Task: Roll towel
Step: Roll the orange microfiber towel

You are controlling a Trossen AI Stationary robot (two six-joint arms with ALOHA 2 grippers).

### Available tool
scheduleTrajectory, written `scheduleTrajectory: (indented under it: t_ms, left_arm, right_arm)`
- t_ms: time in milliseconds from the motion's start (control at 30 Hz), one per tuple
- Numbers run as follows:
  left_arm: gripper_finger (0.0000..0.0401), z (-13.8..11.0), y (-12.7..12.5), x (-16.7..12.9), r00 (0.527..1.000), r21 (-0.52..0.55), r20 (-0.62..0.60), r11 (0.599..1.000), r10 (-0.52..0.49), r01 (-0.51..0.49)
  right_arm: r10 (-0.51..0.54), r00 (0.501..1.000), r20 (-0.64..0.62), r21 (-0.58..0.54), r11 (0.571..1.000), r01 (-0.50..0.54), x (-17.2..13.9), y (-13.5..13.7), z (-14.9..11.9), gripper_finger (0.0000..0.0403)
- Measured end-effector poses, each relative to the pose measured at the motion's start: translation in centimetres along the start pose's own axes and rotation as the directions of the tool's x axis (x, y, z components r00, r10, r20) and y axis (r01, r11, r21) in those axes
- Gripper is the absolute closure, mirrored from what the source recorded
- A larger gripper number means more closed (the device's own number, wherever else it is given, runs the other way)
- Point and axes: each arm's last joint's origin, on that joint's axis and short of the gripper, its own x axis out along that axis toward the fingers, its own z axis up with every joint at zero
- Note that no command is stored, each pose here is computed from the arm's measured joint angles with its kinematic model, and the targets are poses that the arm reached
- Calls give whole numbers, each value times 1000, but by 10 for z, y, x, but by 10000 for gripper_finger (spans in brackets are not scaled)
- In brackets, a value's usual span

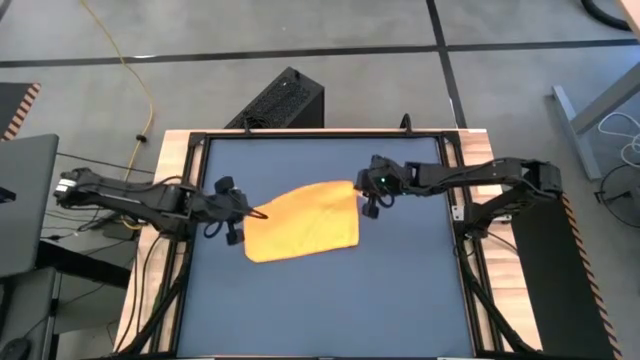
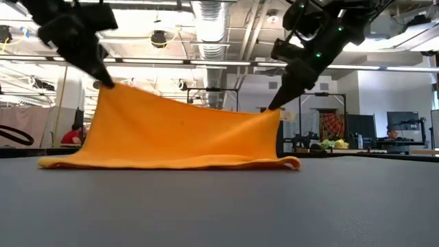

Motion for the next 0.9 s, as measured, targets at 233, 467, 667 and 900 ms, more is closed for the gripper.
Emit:
scheduleTrajectory:
  t_ms: [233, 467, 667, 900]
  left_arm:
    - [401, -22, -10, 12, 987, -68, -74, 988, -145, 140]
    - [401, -36, -22, 17, 963, -125, -120, 966, -240, 225]
    - [401, -39, -32, 22, 954, -148, -127, 956, -271, 252]
    - [401, -45, -46, 38, 936, -186, -163, 942, -311, 281]
  right_arm:
    - [218, 974, -57, -41, 975, -220, 5, 32, -24, 385]
    - [276, 958, -72, 0, 961, -277, 7, 55, -44, 385]
    - [286, 956, -62, 21, 958, -286, 8, 62, -53, 385]
    - [287, 956, -61, 81, 956, -282, 8, 63, -53, 374]
